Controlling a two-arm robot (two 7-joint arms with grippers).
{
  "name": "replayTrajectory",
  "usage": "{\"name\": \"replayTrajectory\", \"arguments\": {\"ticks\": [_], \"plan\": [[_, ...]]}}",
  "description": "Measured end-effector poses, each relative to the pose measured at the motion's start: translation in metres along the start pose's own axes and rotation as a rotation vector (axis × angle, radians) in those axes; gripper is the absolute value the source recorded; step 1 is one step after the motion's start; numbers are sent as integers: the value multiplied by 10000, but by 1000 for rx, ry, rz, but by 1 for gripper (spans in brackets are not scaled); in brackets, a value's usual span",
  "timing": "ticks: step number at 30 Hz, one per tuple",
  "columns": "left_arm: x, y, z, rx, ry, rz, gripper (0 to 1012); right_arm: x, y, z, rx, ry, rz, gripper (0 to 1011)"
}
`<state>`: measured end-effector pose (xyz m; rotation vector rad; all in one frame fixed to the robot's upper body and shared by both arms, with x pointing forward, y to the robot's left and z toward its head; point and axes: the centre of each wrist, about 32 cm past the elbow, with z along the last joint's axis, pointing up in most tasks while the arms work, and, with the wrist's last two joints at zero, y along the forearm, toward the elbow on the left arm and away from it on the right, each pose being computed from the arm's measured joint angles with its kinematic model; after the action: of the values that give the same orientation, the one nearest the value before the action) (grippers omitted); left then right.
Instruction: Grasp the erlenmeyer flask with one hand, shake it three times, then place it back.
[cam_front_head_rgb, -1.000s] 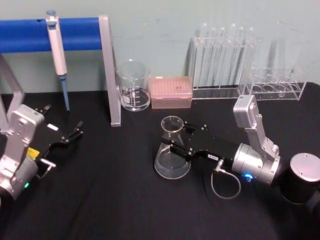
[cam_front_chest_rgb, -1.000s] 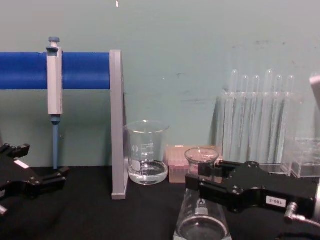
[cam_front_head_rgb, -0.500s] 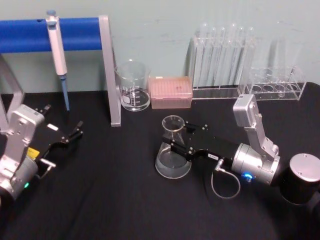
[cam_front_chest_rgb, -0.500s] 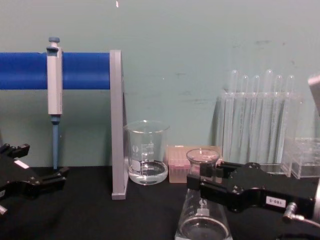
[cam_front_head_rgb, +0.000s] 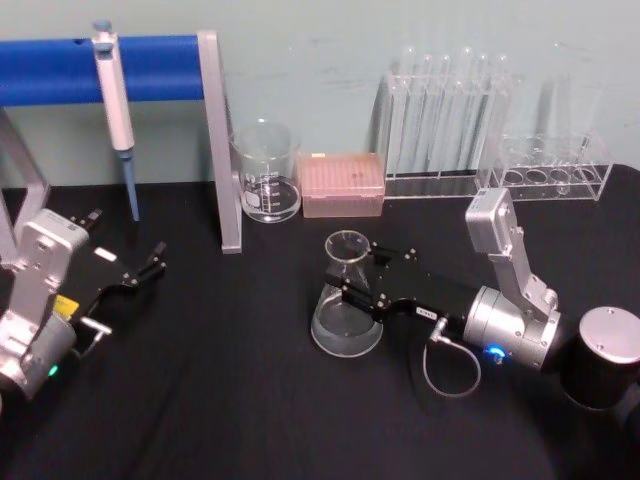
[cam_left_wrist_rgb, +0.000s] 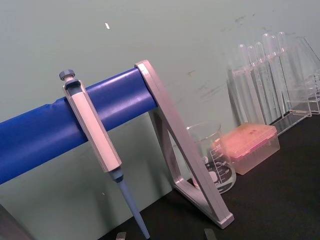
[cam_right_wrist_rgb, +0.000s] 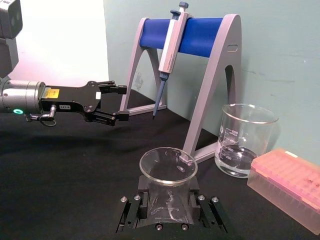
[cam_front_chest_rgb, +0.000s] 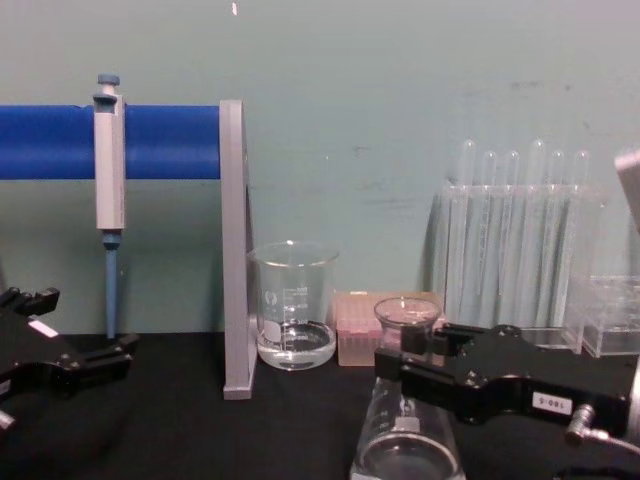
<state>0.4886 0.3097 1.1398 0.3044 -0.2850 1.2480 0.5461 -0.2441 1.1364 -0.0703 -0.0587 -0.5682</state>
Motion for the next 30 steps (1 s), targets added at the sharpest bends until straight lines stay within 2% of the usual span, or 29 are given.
{"name": "replayTrajectory", "arguments": {"ticks": [30], "plan": [[0, 0, 0, 0, 0, 0, 1001, 0, -3, -5, -2, 1, 1, 450]]}}
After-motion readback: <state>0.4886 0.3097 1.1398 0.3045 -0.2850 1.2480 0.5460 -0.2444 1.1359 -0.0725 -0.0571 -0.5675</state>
